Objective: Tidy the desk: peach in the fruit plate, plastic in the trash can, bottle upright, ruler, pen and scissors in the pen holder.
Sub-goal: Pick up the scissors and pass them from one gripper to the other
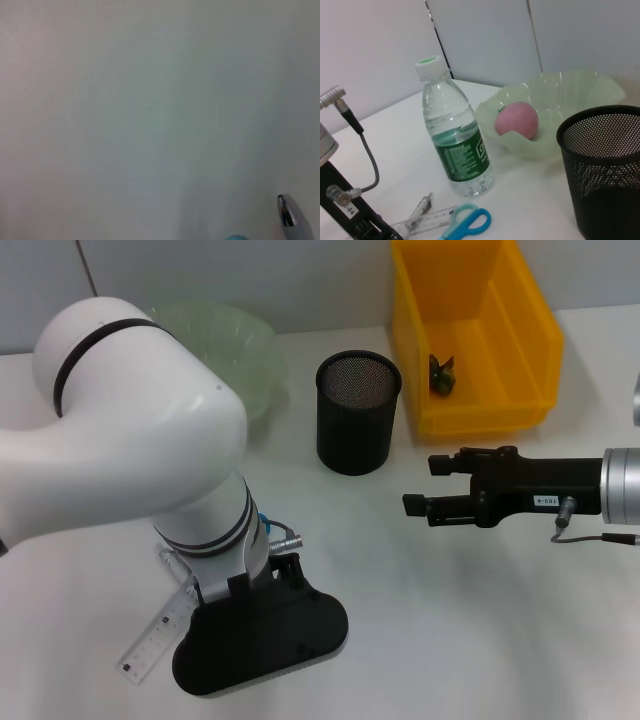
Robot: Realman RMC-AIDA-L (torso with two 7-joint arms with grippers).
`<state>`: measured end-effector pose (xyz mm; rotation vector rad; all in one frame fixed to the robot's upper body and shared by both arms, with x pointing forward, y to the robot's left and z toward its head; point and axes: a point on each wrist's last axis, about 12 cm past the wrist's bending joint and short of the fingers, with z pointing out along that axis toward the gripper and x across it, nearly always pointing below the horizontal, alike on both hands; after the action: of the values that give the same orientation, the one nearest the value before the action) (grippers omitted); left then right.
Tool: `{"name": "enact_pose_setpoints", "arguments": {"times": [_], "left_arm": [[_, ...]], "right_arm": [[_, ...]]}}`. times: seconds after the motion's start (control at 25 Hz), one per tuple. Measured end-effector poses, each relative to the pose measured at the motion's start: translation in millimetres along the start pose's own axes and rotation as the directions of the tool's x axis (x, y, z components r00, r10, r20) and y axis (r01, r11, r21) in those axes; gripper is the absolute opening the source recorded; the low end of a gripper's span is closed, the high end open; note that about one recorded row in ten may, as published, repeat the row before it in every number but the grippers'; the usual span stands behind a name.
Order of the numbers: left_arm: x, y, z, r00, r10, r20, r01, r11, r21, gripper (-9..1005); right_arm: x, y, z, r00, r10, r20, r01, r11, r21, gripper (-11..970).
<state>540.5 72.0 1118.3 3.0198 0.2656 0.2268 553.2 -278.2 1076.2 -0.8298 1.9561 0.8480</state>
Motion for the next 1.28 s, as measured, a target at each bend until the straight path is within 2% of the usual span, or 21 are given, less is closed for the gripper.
{"name": "enact_pose_setpoints", "arguments": {"times": [0.2, 0.32, 0.48, 0.96, 1.12, 1.28], "left_arm": [[0, -0.5, 0, 1.0, 0.004, 0.0, -0.004, 1.0, 0.002, 332], [0, -0.8, 1, 1.0, 0.005, 0.0, -0.005, 1.0, 0.004, 340], [1, -2.0, 1, 1.0, 0.011, 0.005, -0.011, 1.0, 0.008, 255], [2, -2.8, -3, 1.0, 0.016, 0.016, -0.016, 1.0, 0.015, 189], [2, -0.7, -11, 0.999, 0.0, 0.036, 0.001, 1.0, -0.004, 189], [4, 0.8, -26, 0.993, -0.05, 0.109, 0.056, 0.997, -0.049, 189]], "right_arm": [[0, -0.1, 1, 1.0, 0.001, -0.001, -0.001, 1.0, 0.0, 812], [0, 0.0, 1, 1.0, 0.001, -0.001, -0.001, 1.0, -0.001, 812], [0, 0.2, 1, 1.0, 0.001, -0.001, -0.001, 1.0, -0.002, 812], [-2, 0.3, 2, 1.0, -0.002, 0.001, 0.002, 1.0, -0.005, 812], [-2, -0.2, 2, 1.0, -0.004, 0.001, 0.004, 1.0, -0.004, 812], [-3, -0.9, 1, 1.0, -0.005, 0.003, 0.005, 1.0, -0.001, 812]]}}
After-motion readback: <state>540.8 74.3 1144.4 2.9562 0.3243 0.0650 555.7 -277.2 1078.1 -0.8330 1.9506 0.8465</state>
